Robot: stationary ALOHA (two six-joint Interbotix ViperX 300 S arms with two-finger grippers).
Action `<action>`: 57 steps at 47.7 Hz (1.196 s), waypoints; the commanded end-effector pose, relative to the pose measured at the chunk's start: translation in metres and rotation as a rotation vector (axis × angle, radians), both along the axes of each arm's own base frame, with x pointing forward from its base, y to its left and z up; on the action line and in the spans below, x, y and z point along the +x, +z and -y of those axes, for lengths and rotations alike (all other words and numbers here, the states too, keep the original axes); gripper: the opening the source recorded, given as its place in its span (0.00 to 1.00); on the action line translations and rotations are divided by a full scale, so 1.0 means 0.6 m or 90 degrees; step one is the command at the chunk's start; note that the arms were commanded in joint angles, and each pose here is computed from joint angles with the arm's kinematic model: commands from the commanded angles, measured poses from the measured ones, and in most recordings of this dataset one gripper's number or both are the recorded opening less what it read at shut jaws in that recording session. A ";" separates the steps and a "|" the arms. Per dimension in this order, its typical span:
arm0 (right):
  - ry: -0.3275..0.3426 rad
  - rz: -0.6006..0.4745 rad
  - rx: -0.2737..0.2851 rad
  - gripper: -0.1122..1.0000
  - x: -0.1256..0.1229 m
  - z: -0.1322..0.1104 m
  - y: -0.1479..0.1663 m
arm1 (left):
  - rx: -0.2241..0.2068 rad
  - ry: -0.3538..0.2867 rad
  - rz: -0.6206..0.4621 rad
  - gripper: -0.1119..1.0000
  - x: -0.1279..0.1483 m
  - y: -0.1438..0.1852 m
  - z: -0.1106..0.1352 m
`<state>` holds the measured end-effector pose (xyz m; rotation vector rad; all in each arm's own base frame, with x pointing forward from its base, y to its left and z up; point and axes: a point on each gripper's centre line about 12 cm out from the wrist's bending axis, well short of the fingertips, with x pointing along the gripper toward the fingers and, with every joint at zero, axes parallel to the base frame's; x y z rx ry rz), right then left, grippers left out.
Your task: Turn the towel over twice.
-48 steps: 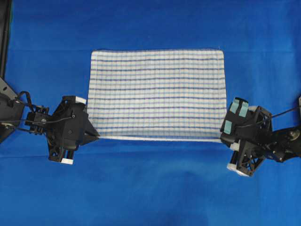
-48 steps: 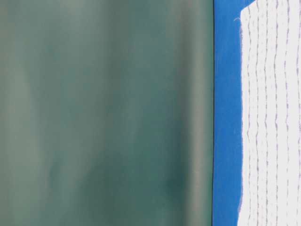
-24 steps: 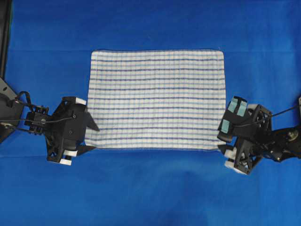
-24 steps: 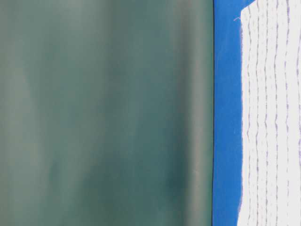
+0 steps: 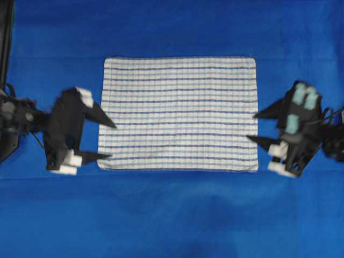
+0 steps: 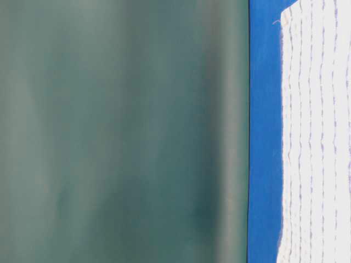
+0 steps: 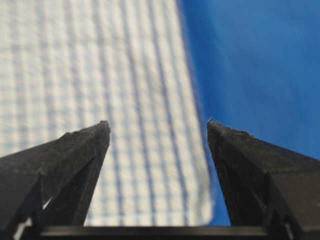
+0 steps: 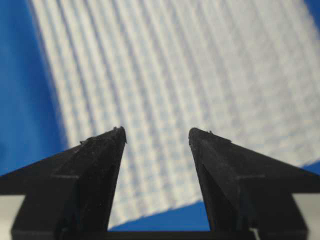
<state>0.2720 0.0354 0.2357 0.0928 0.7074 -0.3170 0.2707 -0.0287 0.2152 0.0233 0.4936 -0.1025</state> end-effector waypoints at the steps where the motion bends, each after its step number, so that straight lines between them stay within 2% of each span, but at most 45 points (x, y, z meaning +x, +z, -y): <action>1: 0.008 0.048 -0.024 0.63 -0.006 0.017 0.036 | -0.006 0.031 0.059 0.76 -0.005 0.044 -0.022; 11: 0.030 0.129 -0.082 0.63 -0.025 0.054 0.087 | 0.001 0.083 0.148 0.76 -0.036 0.103 -0.060; 19: 0.034 0.191 -0.109 0.63 -0.044 0.080 0.120 | 0.028 0.100 0.194 0.76 -0.063 0.128 -0.075; 26: 0.031 0.220 -0.115 0.63 -0.054 0.093 0.133 | 0.040 0.109 0.214 0.76 -0.074 0.139 -0.082; 46: 0.035 0.212 -0.113 0.63 -0.050 0.094 0.123 | 0.042 0.112 0.207 0.76 -0.077 0.132 -0.084; 57: 0.001 0.246 -0.122 0.61 -0.089 0.107 0.149 | 0.047 0.129 0.221 0.76 -0.103 0.148 -0.091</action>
